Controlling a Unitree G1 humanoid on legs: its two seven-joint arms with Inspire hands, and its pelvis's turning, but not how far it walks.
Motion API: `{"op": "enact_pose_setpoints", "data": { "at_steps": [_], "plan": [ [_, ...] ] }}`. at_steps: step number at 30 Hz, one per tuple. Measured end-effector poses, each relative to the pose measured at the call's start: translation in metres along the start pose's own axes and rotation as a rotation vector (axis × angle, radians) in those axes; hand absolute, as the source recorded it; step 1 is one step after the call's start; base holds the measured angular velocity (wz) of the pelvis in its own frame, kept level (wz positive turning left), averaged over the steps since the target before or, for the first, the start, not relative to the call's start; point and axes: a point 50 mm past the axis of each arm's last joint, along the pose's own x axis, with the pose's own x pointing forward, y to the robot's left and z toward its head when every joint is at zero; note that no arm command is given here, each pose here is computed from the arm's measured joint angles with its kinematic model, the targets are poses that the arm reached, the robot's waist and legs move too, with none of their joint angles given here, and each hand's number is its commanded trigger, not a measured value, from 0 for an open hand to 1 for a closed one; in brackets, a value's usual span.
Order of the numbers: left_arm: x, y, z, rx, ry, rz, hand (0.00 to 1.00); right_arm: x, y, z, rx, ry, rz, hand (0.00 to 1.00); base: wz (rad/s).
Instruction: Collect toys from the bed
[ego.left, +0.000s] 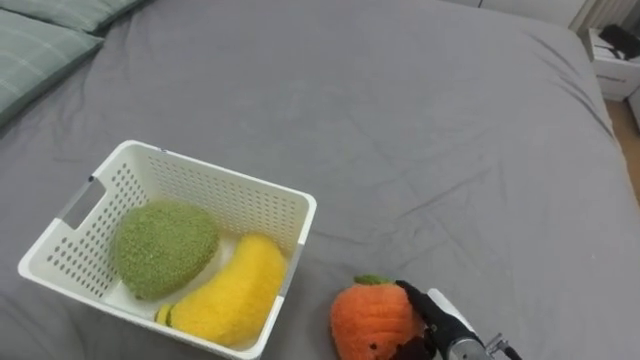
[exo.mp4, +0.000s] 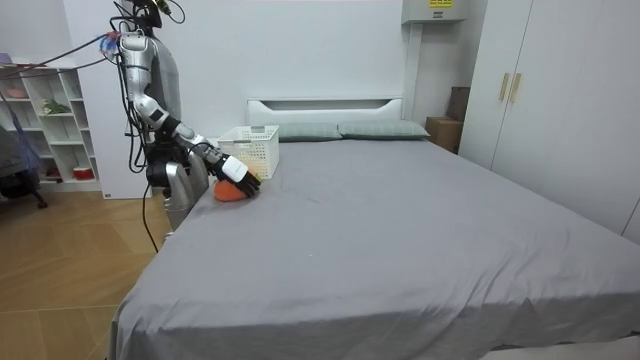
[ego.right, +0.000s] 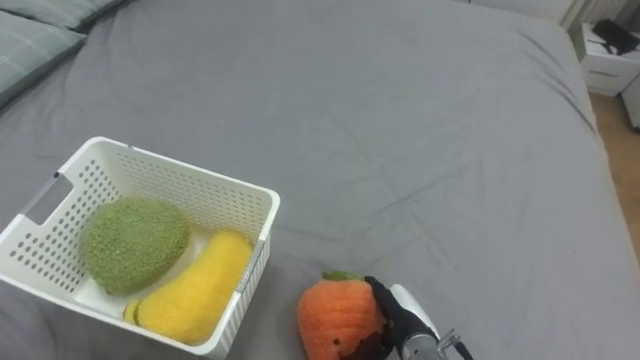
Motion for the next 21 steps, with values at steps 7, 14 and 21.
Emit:
{"op": "enact_pose_setpoints", "data": {
  "at_steps": [7, 14, 21],
  "plan": [
    [-0.003, 0.000, -0.009, 0.003, 0.003, 0.000, 0.00, 0.007, -0.012, 0.015, 0.001, -0.046, -0.041, 0.62, 0.03],
    [-0.006, -0.003, -0.020, 0.018, 0.042, -0.009, 0.00, 0.014, -0.020, 0.022, 0.055, -0.050, -0.092, 1.00, 0.11],
    [-0.007, -0.003, -0.022, 0.020, 0.044, -0.001, 0.00, 0.019, -0.028, 0.030, 0.045, -0.060, -0.138, 1.00, 0.06]
  ]
}}
